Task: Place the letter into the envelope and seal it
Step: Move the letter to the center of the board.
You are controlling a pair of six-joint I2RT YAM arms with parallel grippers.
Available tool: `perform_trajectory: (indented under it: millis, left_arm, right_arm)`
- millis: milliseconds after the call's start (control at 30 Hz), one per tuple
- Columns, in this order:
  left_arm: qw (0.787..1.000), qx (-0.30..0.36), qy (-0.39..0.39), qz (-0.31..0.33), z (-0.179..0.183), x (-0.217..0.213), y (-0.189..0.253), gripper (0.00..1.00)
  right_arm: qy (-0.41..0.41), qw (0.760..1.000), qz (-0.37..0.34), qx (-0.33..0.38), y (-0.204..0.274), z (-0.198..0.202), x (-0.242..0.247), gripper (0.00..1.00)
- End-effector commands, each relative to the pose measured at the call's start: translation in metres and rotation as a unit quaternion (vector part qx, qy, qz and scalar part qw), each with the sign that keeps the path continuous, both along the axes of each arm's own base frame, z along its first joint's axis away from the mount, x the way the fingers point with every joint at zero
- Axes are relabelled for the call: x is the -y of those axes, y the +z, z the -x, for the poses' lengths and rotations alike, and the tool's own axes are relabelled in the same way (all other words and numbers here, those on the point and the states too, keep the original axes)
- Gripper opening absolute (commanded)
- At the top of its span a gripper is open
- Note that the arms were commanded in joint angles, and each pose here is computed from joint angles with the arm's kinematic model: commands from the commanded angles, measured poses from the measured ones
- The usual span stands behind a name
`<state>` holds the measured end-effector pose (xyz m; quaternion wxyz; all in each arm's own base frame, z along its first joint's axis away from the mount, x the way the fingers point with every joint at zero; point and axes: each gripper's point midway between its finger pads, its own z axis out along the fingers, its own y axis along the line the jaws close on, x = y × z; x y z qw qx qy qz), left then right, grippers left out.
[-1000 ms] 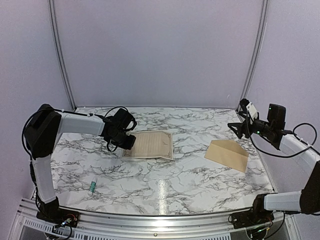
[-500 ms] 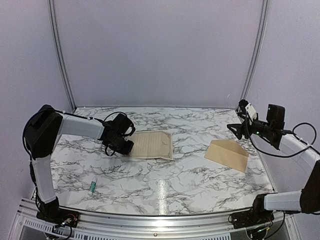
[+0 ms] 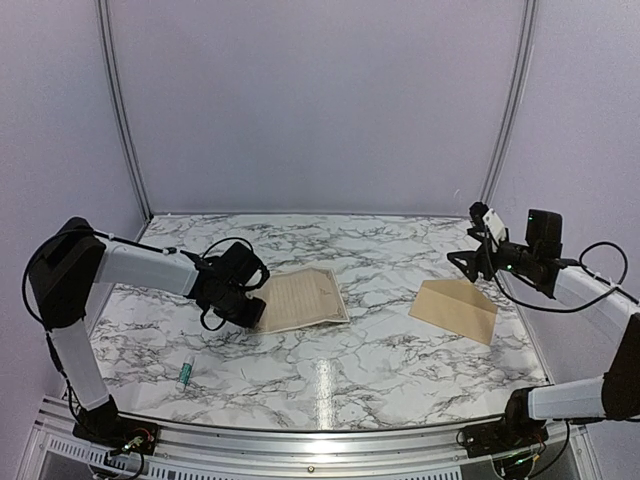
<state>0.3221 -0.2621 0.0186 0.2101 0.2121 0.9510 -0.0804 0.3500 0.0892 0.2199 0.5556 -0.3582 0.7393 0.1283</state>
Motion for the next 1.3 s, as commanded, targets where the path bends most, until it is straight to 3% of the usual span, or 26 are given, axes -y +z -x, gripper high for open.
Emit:
perform_trajectory:
  millis: [0,167,267,300,400,500,633,700,767,833,900,1033,1267]
  left_arm:
    - [0.999,-0.024,-0.010,0.047,0.054,0.036,0.018,0.00]
    - [0.988,-0.049,-0.070,0.129,0.124,0.104,0.040,0.00]
    - [0.981,-0.041,-0.100,0.162,0.134,0.126,0.064,0.00]
    - [0.982,-0.023,-0.095,0.164,0.126,0.124,0.073,0.06]
    - [0.986,0.040,-0.059,0.149,0.086,0.103,0.094,0.41]
    - [0.988,0.064,-0.018,0.137,0.044,0.079,0.100,0.49]
    - [0.991,0.090,0.038,0.086,-0.002,0.043,0.095,0.47]
    - [0.992,0.099,0.057,0.049,-0.017,0.027,0.086,0.43]
    - [0.993,0.095,0.064,0.027,-0.026,0.020,0.077,0.31]
    - [0.994,0.087,0.059,0.008,-0.028,0.019,0.066,0.18]
    - [0.995,0.079,0.057,-0.006,-0.028,0.016,0.058,0.06]
    - [0.996,0.064,0.056,-0.033,-0.024,0.010,0.040,0.00]
    - [0.999,0.004,0.034,-0.017,0.004,0.011,0.021,0.00]
  right_arm:
    - [0.011,1.000,-0.008,-0.003,0.000,0.001,-0.009,0.90]
    - [0.014,1.000,-0.004,-0.015,-0.007,-0.002,-0.015,0.89]
    - [0.013,1.000,-0.004,-0.017,-0.007,-0.004,-0.015,0.89]
    - [0.025,1.000,-0.005,-0.017,-0.007,-0.001,-0.023,0.89]
    - [0.038,0.999,-0.011,-0.019,-0.006,0.002,-0.030,0.89]
    - [0.042,0.999,-0.016,-0.022,-0.004,0.004,-0.032,0.89]
    - [0.019,0.999,-0.035,-0.027,0.012,-0.001,-0.028,0.88]
    - [0.007,0.998,-0.042,-0.042,0.018,-0.004,-0.027,0.80]
    - [0.016,0.997,-0.034,-0.063,0.015,-0.001,-0.030,0.67]
    - [0.029,0.996,-0.020,-0.084,0.008,0.005,-0.036,0.44]
    - [0.040,0.993,-0.011,-0.108,-0.004,0.013,-0.041,0.30]
    - [0.053,0.989,0.015,-0.141,-0.029,0.027,-0.051,0.09]
    - [0.067,0.980,0.036,-0.181,-0.051,0.043,-0.055,0.00]
